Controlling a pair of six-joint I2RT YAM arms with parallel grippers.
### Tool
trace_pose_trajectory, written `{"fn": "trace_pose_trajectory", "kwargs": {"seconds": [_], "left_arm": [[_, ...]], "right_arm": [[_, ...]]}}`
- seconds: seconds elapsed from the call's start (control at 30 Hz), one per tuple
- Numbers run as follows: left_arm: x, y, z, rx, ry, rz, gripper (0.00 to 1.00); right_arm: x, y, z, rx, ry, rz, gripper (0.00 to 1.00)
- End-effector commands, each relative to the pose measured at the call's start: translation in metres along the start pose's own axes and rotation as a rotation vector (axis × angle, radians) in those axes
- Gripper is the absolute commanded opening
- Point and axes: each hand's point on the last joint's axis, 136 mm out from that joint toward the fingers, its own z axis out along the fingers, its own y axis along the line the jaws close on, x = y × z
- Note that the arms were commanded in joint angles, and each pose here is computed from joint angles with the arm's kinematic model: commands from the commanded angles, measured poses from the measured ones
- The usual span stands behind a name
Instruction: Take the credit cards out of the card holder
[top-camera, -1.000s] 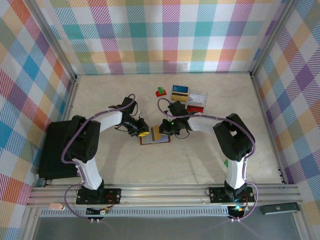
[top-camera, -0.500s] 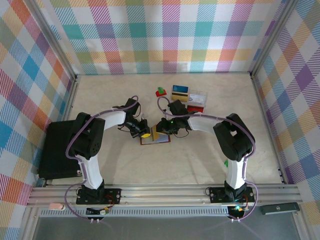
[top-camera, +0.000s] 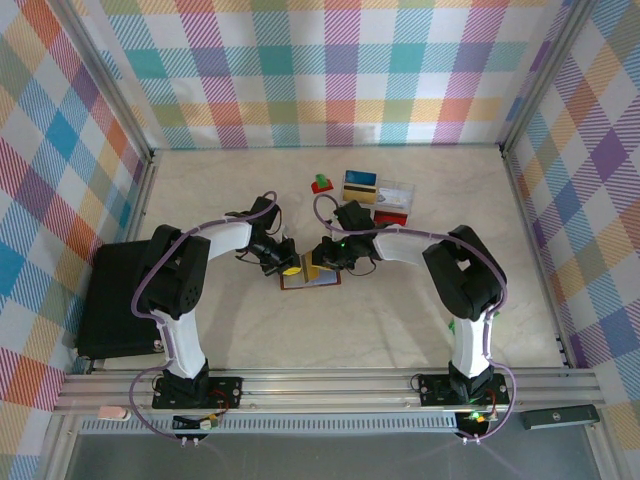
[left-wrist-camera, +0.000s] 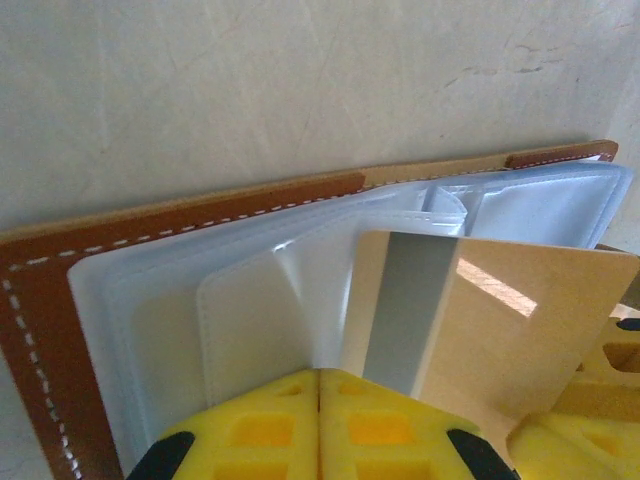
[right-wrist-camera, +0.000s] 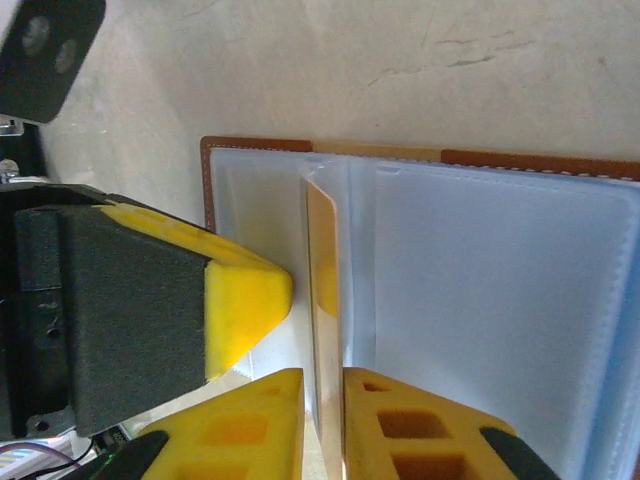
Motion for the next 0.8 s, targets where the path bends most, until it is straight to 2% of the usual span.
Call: {"fn": "trace_pose_trajectory", "kwargs": {"seconds": [0.0,0.17,0.4,0.57,0.77], "left_arm": [[0.004,0.017,0.003,-0.080,-0.001,-0.022,0.08],[0.002,0.011,-0.004,-0.077,-0.018,-0.016,0.10],[-0.009,-0.012,-0.045,-0.037,-0.127,-0.008,0.21],[-0.015,-0.018,-0.089,-0.026,-0.260,-0.021,0.41],[-0.017,-0.006,-0.145,-0.070,-0.445,-0.048,0.62]], "right_arm": [[-0.004,0.001,0.003,0.029,-0.008,0.007,0.14],[-0.012,0.001,-0.008,0.081,-0.053,-0.041,0.04],[-0.026,0.021,-0.052,0.123,-0.164,-0.254,0.01],[-0.038,0.044,-0.087,0.129,-0.243,-0.449,0.00],[-0.069,0.048,-0.140,0.244,-0.355,-0.727,0.00]]}}
